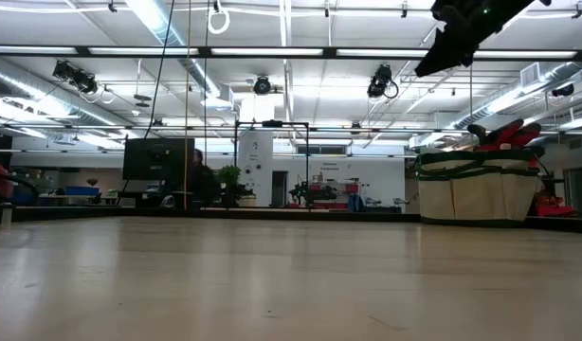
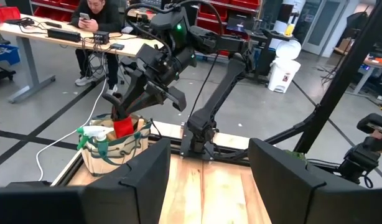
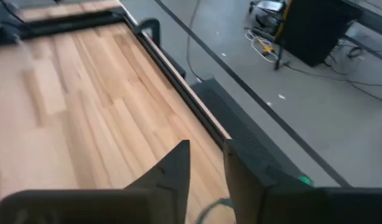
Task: Pick & Place Garden tools in Gardening bag
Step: Return to Home Position
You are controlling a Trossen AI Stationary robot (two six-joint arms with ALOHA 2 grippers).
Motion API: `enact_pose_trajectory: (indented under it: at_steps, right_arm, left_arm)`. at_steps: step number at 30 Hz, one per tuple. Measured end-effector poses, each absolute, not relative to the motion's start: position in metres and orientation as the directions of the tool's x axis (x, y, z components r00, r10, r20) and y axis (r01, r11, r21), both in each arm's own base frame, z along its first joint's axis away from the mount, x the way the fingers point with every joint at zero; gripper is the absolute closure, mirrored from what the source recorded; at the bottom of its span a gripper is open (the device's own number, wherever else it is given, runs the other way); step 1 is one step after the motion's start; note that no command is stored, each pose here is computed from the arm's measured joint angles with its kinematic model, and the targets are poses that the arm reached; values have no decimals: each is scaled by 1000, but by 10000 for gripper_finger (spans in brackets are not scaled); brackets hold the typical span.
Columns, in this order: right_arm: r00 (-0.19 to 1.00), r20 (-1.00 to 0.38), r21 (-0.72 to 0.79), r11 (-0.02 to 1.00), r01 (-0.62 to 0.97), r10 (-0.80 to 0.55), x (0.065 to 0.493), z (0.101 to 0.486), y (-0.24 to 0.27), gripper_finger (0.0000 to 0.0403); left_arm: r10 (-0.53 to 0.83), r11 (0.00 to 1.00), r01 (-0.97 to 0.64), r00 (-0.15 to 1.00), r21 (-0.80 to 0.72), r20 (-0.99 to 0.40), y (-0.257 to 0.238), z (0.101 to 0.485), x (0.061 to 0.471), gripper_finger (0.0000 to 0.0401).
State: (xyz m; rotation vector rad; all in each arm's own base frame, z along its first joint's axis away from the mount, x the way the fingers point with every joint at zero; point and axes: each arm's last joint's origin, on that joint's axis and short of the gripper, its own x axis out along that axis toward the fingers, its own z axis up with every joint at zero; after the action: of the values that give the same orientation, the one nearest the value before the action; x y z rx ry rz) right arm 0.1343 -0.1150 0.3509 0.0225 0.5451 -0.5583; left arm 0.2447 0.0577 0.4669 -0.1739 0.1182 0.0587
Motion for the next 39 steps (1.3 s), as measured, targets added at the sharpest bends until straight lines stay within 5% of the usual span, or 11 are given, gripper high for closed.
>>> enact_pose_trajectory:
  at_steps: [17, 31, 39]
  right_arm:
    - [843, -285, -76, 887, 455, -456, 157, 370, -109, 398]
    - [931, -241, -16, 960, 279, -275, 201, 364, -93, 401]
    - [982, -153, -7, 994, 111, -111, 234, 326, -64, 401]
  left_arm:
    - [47, 983, -68, 992, -169, -121, 58, 467, 245, 179]
    - [47, 983, -67, 992, -169, -120, 58, 467, 245, 179]
    - [47, 983, -68, 992, -169, -120, 58, 467, 245, 179]
